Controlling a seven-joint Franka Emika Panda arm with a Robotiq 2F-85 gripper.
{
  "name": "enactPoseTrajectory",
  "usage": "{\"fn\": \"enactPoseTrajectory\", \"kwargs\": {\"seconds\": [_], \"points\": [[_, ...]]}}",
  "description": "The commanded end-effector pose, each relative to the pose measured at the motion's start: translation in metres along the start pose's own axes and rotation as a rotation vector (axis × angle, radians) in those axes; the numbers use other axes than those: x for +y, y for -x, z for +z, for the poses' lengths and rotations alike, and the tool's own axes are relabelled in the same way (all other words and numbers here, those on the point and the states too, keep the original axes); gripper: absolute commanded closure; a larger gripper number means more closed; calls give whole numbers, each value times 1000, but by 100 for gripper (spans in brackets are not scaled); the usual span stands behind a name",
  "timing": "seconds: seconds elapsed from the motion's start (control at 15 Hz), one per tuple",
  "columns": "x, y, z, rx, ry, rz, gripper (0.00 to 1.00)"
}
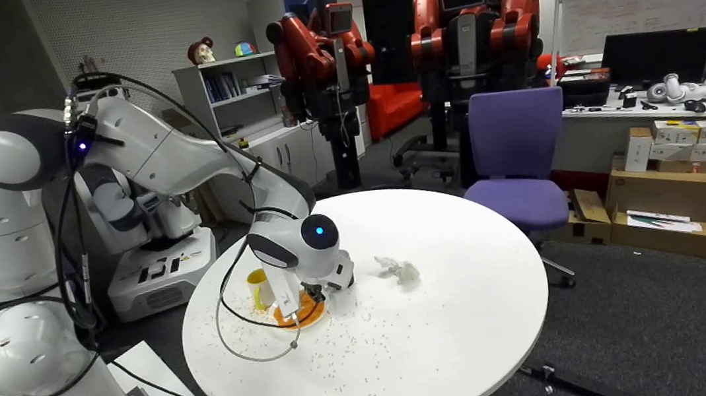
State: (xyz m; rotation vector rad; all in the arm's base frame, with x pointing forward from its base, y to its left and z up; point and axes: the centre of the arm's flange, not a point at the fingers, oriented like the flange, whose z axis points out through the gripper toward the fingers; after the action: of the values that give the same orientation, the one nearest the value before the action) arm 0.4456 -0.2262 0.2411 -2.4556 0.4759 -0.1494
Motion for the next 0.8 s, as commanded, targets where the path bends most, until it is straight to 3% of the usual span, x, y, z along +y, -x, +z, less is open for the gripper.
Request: {"fn": "enactPoseTrajectory", "kwargs": {"seconds": [0.0,0.33,0.73], "points": [[-2,-19,21,-29,-129,152,99],[13,-19,40,-110,-223,338,99],[28,-8,52,-196,-235,475,99]]}}
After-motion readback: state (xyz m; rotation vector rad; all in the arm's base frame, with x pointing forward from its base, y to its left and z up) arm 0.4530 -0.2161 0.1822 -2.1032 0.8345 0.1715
